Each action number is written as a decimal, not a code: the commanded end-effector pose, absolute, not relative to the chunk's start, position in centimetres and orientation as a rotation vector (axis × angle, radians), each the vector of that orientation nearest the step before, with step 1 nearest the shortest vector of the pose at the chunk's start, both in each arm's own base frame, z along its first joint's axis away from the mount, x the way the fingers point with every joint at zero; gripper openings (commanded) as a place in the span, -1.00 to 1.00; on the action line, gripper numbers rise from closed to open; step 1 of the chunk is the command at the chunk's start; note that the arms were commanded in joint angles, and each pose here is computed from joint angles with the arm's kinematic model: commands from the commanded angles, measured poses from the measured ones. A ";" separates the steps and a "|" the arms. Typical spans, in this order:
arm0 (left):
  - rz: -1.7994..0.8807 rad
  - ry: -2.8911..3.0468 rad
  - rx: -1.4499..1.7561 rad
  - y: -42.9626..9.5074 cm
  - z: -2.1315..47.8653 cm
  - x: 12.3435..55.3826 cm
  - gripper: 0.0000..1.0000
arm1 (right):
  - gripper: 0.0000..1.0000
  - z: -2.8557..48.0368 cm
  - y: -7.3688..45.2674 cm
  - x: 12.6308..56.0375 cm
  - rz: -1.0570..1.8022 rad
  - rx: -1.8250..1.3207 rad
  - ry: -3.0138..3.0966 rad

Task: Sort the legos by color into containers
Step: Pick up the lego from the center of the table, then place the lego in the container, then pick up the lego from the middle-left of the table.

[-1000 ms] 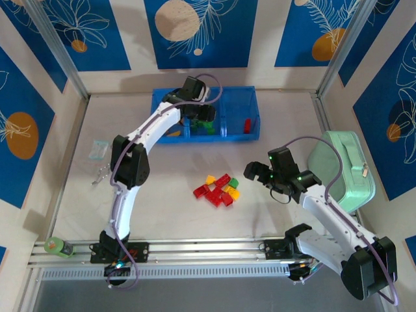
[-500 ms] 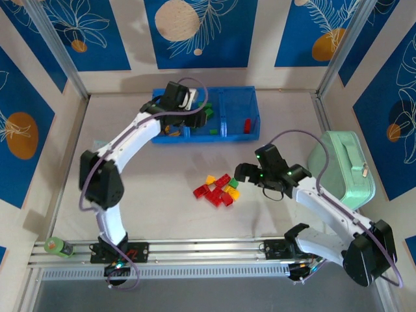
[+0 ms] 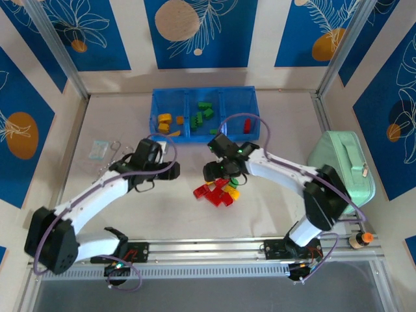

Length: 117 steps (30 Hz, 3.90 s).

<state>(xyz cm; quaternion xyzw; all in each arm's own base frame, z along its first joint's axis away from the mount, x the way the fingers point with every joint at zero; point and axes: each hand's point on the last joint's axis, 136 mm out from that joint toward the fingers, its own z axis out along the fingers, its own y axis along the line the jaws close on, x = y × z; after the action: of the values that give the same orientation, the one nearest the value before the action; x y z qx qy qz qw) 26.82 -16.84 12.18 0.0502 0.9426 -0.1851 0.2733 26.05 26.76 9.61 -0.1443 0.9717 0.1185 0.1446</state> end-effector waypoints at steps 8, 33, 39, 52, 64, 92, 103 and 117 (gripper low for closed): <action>-0.471 2.524 0.028 -14.1 11.4 23.4 0.37 | 0.14 6.2 27.7 26.1 0.104 -0.554 2.939; -0.434 2.509 0.019 -13.3 11.5 23.1 0.35 | -0.20 3.6 31.2 27.2 0.075 -0.617 2.979; -0.449 2.455 0.010 -12.9 12.7 22.8 0.34 | -0.25 8.9 34.6 31.2 0.197 -0.565 2.852; -0.507 2.465 -0.073 -11.4 11.9 19.7 0.34 | -0.26 15.3 41.5 42.2 0.471 -0.491 2.622; -0.533 2.488 -0.057 -11.9 11.7 19.2 0.33 | -0.24 17.2 43.7 49.7 0.592 -0.357 2.374; -0.599 2.578 0.586 -25.8 9.7 21.0 0.40 | 0.84 22.8 26.1 37.2 0.437 -0.089 2.359; -0.480 2.674 0.847 -28.6 4.8 21.5 0.37 | 0.85 14.5 13.5 28.1 0.369 0.238 2.493; -0.317 2.750 0.892 -28.2 2.4 21.6 -0.06 | 0.85 14.4 10.7 27.0 0.418 0.324 2.465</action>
<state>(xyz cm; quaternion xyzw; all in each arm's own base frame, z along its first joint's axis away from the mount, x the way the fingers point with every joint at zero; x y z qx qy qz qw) 22.16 -29.86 3.59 0.2981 0.9323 -0.1505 0.1386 27.20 10.34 14.77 0.1230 0.9308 0.1446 0.3122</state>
